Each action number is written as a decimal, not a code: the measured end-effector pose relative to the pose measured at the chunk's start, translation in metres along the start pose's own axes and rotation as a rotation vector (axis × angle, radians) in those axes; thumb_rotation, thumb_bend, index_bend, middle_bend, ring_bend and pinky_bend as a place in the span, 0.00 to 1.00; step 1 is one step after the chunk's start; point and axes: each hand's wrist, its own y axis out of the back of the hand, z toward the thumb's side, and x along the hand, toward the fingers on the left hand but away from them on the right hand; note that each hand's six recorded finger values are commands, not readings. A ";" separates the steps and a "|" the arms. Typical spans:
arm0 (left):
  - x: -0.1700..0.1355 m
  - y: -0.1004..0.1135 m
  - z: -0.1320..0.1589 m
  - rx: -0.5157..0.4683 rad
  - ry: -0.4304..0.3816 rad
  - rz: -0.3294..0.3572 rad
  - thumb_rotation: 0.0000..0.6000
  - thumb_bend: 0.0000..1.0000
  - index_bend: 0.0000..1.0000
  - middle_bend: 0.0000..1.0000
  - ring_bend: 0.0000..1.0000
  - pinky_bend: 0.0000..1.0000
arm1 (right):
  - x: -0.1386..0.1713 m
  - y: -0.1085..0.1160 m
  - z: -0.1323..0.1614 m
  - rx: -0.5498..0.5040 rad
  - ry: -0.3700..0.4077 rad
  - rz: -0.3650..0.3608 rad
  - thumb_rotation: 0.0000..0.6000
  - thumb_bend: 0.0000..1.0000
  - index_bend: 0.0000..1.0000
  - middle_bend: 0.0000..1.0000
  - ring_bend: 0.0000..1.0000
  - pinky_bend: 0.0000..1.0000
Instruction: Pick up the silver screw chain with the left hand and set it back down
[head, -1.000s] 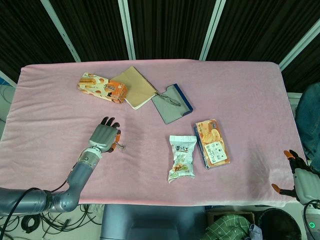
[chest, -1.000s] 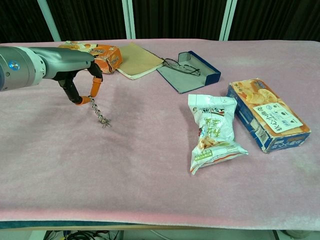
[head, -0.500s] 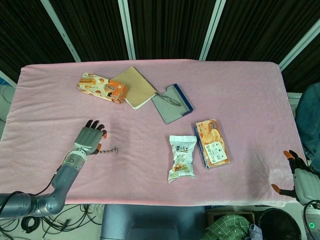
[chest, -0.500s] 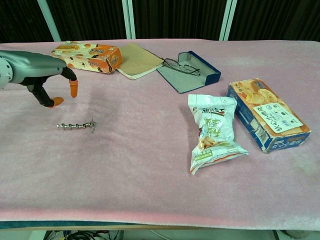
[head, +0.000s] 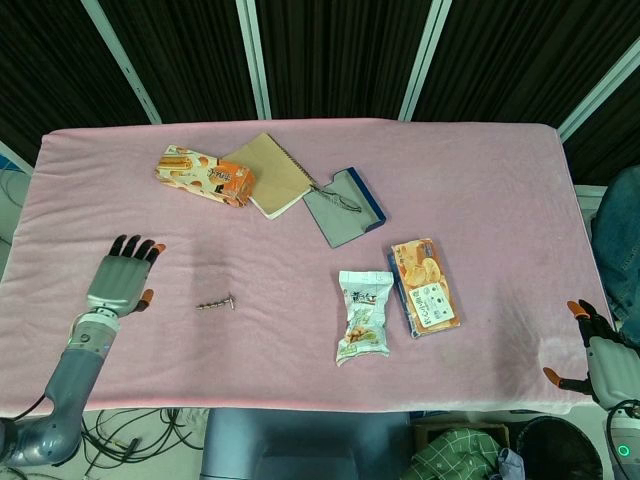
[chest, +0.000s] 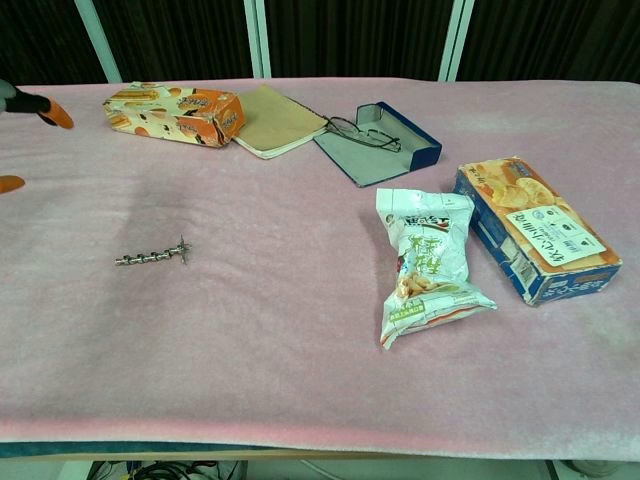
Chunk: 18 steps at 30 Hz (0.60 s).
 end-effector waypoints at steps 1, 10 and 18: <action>-0.005 0.001 -0.006 -0.016 0.006 0.026 1.00 0.38 0.14 0.08 0.00 0.00 | 0.000 0.000 0.000 0.002 0.000 -0.001 1.00 0.09 0.00 0.00 0.06 0.18; -0.069 -0.010 -0.074 -0.298 0.069 0.173 1.00 0.38 0.12 0.06 0.00 0.00 | 0.001 -0.001 0.001 0.026 0.006 0.001 1.00 0.09 0.00 0.00 0.06 0.18; -0.129 -0.037 -0.122 -0.419 0.066 0.242 1.00 0.38 0.11 0.06 0.00 0.00 | 0.003 -0.003 0.004 0.051 0.015 0.001 1.00 0.09 0.00 0.00 0.06 0.18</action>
